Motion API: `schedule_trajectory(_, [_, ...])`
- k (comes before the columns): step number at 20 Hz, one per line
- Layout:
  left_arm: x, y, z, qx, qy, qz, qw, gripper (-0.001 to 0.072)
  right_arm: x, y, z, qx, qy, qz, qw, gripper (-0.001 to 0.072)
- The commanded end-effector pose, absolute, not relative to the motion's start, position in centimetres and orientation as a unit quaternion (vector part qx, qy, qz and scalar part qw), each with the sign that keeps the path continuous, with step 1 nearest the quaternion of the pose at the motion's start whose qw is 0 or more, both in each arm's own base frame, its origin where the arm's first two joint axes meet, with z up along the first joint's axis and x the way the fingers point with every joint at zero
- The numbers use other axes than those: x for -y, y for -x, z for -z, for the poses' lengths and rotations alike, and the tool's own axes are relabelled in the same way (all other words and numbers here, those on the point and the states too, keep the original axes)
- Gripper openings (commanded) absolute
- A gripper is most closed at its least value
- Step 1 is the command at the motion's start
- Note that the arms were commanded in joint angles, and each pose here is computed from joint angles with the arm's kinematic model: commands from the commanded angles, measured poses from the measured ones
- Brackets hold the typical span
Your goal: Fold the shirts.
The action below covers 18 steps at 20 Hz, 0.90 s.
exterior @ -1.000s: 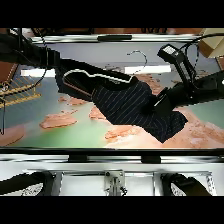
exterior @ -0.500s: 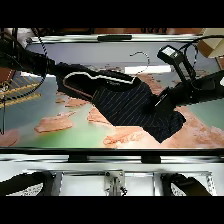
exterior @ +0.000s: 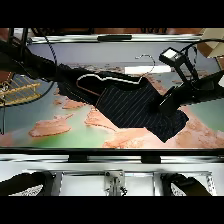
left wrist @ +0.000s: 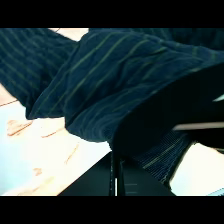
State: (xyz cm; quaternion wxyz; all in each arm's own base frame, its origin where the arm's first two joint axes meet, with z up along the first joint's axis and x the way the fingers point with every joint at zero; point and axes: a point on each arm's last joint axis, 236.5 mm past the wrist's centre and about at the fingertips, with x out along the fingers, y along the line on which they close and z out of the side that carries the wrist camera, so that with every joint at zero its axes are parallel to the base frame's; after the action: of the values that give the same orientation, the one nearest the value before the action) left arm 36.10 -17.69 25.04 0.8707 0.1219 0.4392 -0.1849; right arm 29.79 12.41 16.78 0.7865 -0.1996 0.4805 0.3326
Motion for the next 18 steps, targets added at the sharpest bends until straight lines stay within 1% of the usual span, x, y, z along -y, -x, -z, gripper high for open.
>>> schedule_trajectory(1, [21.6, -35.9, -26.4, -0.403, -0.096, 0.215, 0.885, 0.0056, -12.4, -30.6, -17.0, -0.473, 0.189, -0.318, 0.8, 0.0094])
schedule_trajectory(3, [24.5, -35.6, -27.7, -0.369, -0.085, 0.243, 0.893, 0.0056, -12.5, -30.8, -17.1, -0.472, 0.18, -0.313, 0.804, 0.0094])
schedule_trajectory(5, [28.0, -34.3, -28.9, -0.34, -0.072, 0.287, 0.893, 0.0056, -12.5, -30.9, -17.2, -0.477, 0.166, -0.303, 0.808, 0.0094])
schedule_trajectory(7, [31.8, -32.3, -30.4, -0.306, -0.068, 0.339, 0.887, 0.0056, -12.7, -31.1, -17.4, -0.472, 0.157, -0.301, 0.814, 0.0094])
schedule_trajectory(10, [36.7, -28.3, -32.0, -0.257, -0.091, 0.412, 0.869, 0.0056, -13.3, -32.2, -17.9, -0.45, 0.164, -0.292, 0.828, 0.0094])
schedule_trajectory(12, [38.3, -25.5, -31.4, -0.264, -0.109, 0.44, 0.851, 0.0056, -14.9, -33.5, -19.0, -0.415, 0.158, -0.283, 0.85, 0.0094])
schedule_trajectory(14, [38.2, -23.3, -29.7, -0.299, -0.136, 0.449, 0.831, 0.0056, -15.6, -35.0, -20.5, -0.38, 0.146, -0.265, 0.874, 0.0094])
schedule_trajectory(16, [35.6, -22.4, -26.9, -0.357, -0.187, 0.419, 0.814, 0.0056, -14.3, -36.1, -22.5, -0.356, 0.15, -0.231, 0.893, 0.0094])
schedule_trajectory(18, [32.9, -22.6, -25.5, -0.392, -0.222, 0.379, 0.809, 0.0056, -13.3, -36.5, -25.2, -0.329, 0.164, -0.212, 0.905, 0.0094])
